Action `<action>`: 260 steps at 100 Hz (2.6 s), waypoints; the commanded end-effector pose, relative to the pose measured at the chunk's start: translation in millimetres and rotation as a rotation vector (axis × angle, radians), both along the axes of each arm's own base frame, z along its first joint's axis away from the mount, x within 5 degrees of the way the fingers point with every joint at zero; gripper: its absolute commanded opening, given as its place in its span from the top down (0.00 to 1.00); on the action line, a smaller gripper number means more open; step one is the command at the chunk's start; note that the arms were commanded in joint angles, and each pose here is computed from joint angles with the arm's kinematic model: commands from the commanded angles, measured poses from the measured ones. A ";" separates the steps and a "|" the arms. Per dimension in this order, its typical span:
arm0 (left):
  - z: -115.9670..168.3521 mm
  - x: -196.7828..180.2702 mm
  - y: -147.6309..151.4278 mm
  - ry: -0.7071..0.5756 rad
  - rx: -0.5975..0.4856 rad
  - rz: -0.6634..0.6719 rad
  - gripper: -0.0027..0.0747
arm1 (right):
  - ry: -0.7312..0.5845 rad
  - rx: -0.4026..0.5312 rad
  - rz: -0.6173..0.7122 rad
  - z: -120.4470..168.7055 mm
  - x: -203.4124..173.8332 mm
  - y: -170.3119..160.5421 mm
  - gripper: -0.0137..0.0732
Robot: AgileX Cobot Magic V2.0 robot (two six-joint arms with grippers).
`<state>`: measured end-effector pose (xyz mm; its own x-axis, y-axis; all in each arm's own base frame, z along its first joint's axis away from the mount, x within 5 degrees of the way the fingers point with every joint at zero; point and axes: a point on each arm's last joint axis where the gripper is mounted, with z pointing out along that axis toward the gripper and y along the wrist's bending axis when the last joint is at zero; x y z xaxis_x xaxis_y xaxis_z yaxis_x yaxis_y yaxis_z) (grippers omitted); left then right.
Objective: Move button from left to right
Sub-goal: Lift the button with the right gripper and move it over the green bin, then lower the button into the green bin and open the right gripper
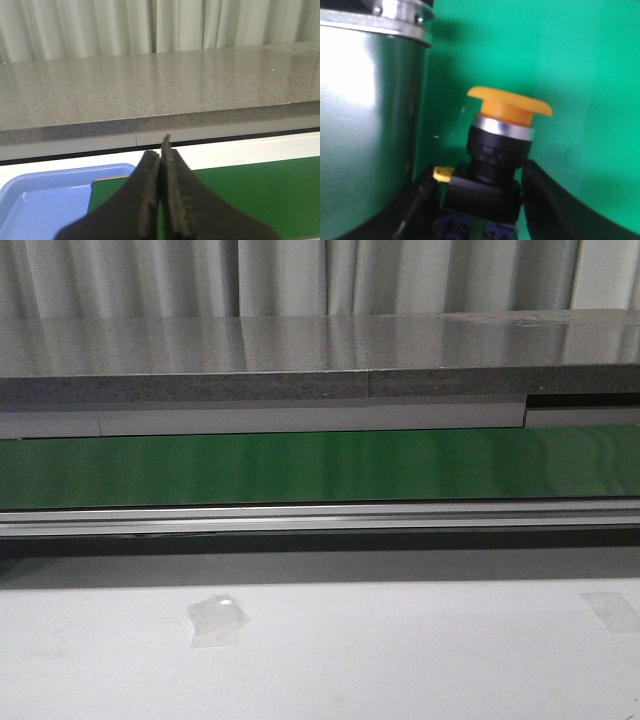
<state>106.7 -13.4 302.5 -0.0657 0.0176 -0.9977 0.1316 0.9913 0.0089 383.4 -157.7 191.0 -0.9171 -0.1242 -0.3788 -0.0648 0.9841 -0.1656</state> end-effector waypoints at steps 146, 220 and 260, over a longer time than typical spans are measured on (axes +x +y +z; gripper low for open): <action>14.9 0.3 2.6 -0.083 -0.023 0.030 0.99 | -0.154 -0.099 -0.010 50.8 -4.1 -11.5 0.33; 14.9 0.3 2.6 -0.083 -0.023 0.030 0.99 | -0.654 0.096 0.109 166.0 -4.0 111.8 0.33; 14.9 0.3 2.6 -0.083 -0.023 0.030 0.99 | -0.771 0.148 0.194 190.5 -51.5 159.7 0.33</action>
<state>106.7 -13.4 302.5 -0.0657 0.0176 -0.9977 0.1316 0.9913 0.0089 353.3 2.0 350.9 -0.4953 -0.1745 -0.8511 -0.2023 0.9759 -0.0823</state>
